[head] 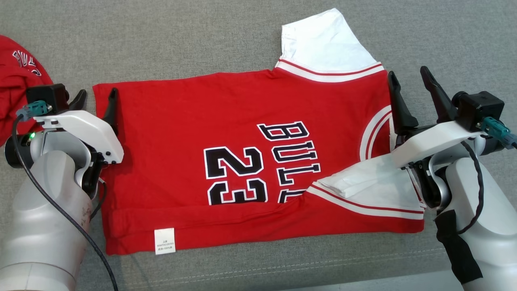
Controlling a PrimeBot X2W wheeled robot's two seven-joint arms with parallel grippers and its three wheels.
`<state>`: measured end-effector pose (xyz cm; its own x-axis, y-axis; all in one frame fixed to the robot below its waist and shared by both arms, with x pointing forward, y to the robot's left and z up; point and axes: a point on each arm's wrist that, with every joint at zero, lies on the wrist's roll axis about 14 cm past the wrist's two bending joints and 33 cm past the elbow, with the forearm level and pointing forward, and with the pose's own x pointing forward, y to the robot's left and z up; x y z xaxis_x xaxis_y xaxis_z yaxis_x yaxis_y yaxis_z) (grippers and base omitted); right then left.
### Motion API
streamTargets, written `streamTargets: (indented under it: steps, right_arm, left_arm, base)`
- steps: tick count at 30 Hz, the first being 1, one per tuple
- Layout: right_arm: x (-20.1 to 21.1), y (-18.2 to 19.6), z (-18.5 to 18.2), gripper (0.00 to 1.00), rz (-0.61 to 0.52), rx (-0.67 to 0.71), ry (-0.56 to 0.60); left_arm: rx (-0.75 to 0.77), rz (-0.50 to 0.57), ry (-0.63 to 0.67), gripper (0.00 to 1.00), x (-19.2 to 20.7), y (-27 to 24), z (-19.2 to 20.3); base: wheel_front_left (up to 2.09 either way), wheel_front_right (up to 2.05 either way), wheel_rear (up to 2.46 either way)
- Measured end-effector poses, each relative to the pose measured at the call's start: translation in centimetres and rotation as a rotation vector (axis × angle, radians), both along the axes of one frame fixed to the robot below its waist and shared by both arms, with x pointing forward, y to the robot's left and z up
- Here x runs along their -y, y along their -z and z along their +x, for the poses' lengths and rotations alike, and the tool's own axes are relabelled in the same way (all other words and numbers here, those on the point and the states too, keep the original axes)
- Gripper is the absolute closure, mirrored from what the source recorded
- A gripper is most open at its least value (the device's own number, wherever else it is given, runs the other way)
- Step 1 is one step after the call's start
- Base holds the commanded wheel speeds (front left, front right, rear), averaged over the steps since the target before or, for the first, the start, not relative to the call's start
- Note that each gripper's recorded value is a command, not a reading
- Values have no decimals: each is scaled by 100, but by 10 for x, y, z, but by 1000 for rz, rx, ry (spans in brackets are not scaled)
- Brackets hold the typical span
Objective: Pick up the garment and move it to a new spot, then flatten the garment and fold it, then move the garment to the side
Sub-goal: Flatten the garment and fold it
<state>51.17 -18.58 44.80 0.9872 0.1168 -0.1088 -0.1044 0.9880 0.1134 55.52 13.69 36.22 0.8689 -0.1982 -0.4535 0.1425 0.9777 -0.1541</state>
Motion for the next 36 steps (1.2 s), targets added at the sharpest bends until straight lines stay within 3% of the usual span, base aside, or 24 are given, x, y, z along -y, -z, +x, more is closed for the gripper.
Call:
streamTargets:
  steps: [17, 19, 20, 22, 30, 36]
  right_arm:
    - [-2, -2, -4, 0, -2, 4, -11]
    - [-1, -2, -4, 0, -2, 4, -10]
    - [-1, -2, -4, 0, -2, 4, -10]
    - [-2, -3, -4, 0, -1, 5, -10]
    - [-5, -3, 1, 0, 10, 9, -15]
    - [-1, -19, 31, 0, -27, 30, -26]
  left_arm:
    - [-10, -41, -3, 0, 9, 2, 4]
    - [-11, -38, -3, 24, 9, 1, 5]
    - [-10, -36, -1, 54, 9, 1, 5]
    - [-11, -40, -2, 100, 9, 0, 5]
    - [20, -55, -8, 100, 8, -3, 4]
    - [128, -75, 44, 100, 24, -23, 11]
  base:
    - [0, 0, 0]
    - [0, 0, 0]
    - [0, 0, 0]
    - [0, 0, 0]
    - [0, 0, 0]
    - [0, 0, 0]
